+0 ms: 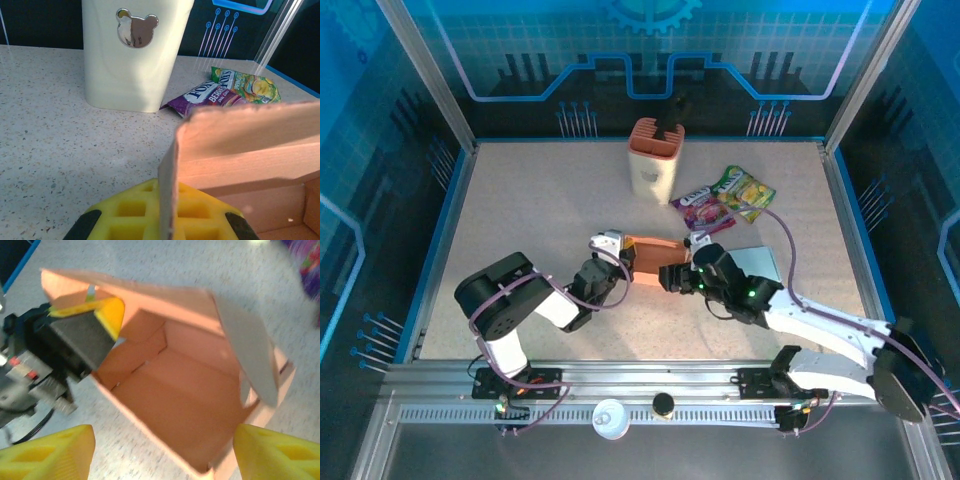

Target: Fold the paper box

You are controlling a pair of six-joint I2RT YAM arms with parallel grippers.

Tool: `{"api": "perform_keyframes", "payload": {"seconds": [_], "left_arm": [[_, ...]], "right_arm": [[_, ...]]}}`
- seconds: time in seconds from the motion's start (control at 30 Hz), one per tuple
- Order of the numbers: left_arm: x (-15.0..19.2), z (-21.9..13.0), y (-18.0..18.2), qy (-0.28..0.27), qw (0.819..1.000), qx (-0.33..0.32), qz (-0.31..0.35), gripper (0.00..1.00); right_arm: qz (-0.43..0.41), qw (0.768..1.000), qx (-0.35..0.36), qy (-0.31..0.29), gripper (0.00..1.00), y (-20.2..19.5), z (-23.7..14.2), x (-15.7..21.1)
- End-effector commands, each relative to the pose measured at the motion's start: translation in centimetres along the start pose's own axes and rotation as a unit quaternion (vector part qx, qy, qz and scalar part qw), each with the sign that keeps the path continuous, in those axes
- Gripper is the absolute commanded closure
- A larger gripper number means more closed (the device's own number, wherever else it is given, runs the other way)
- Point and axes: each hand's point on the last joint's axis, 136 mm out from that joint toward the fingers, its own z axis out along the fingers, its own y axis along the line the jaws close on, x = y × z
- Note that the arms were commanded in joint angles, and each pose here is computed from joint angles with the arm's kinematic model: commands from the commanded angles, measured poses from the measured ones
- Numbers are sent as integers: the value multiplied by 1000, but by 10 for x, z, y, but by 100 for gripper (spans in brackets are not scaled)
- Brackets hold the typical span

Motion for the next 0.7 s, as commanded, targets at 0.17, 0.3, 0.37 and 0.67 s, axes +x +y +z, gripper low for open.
{"api": "perform_keyframes", "payload": {"seconds": [0.17, 0.3, 0.37, 0.67], "left_arm": [[22, -7, 3, 24, 999, -14, 28, 100], [24, -9, 2, 20, 999, -17, 37, 100], [24, -10, 2, 15, 999, -19, 40, 100], [30, -15, -5, 4, 997, -31, 76, 100]], "right_arm": [[138, 989, -52, 20, 32, 11, -44, 1], [252, 966, -47, -17, 35, 10, -62, -31], [306, 950, -44, -32, 35, 5, -67, -44], [537, 835, -114, -41, 37, -4, -48, -66]]}}
